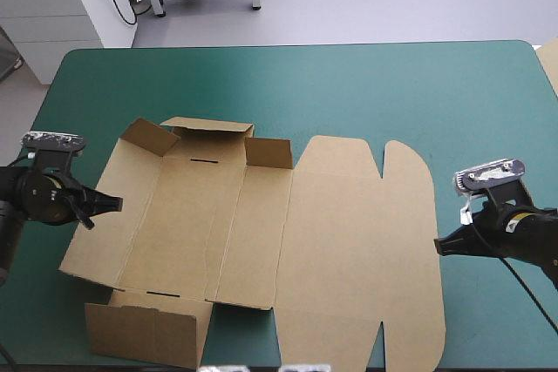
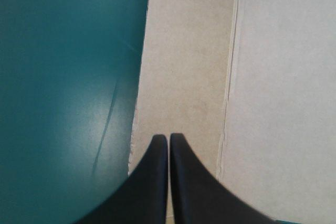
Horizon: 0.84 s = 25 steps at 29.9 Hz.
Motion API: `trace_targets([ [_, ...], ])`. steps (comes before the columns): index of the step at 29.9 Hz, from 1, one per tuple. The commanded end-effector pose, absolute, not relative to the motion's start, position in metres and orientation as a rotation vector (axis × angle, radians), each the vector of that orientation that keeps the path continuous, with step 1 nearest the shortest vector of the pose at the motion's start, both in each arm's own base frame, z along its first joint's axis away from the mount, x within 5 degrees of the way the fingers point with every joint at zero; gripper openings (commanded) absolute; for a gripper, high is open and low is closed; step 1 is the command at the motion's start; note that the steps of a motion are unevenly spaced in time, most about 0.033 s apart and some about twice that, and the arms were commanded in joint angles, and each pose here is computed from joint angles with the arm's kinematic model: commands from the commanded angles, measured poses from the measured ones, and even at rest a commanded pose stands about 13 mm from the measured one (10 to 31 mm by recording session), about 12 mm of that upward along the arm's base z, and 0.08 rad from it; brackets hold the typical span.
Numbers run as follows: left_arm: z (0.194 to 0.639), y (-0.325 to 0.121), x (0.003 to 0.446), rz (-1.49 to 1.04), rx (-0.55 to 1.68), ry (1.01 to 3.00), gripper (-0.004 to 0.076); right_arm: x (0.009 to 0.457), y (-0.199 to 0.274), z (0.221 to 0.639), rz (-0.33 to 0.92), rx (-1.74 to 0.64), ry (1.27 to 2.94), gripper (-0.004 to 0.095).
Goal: Fold the box
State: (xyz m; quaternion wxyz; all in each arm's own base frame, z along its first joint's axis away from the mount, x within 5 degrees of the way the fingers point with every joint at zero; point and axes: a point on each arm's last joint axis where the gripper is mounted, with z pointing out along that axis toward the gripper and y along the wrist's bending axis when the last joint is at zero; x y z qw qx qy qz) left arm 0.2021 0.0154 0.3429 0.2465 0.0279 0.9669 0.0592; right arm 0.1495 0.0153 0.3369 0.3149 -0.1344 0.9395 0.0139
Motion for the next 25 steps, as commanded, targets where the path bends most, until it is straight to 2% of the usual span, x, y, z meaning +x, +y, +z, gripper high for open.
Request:
trace_targets([
  [1,0.35,0.033,0.209,0.029,0.013,2.582,-0.0007,0.154,0.015,0.337,0.028,-0.32,2.399,-0.0021],
  [7,0.344,0.062,0.209,-0.154,-0.054,2.581,-0.0007,0.158,0.015,0.314,0.048,-0.253,2.397,-0.0021],
  [19,0.345,0.07,0.208,-0.14,-0.07,2.548,-0.0007,0.161,0.015,0.315,0.04,-0.25,2.354,-0.0021],
  [22,0.346,0.07,0.209,-0.128,-0.051,2.541,0.0011,0.161,0.015,0.316,0.038,-0.252,2.346,-0.0021],
  [25,0.346,0.071,0.209,-0.113,-0.033,2.534,0.0092,0.161,0.015,0.316,0.038,-0.251,2.344,-0.0021],
])
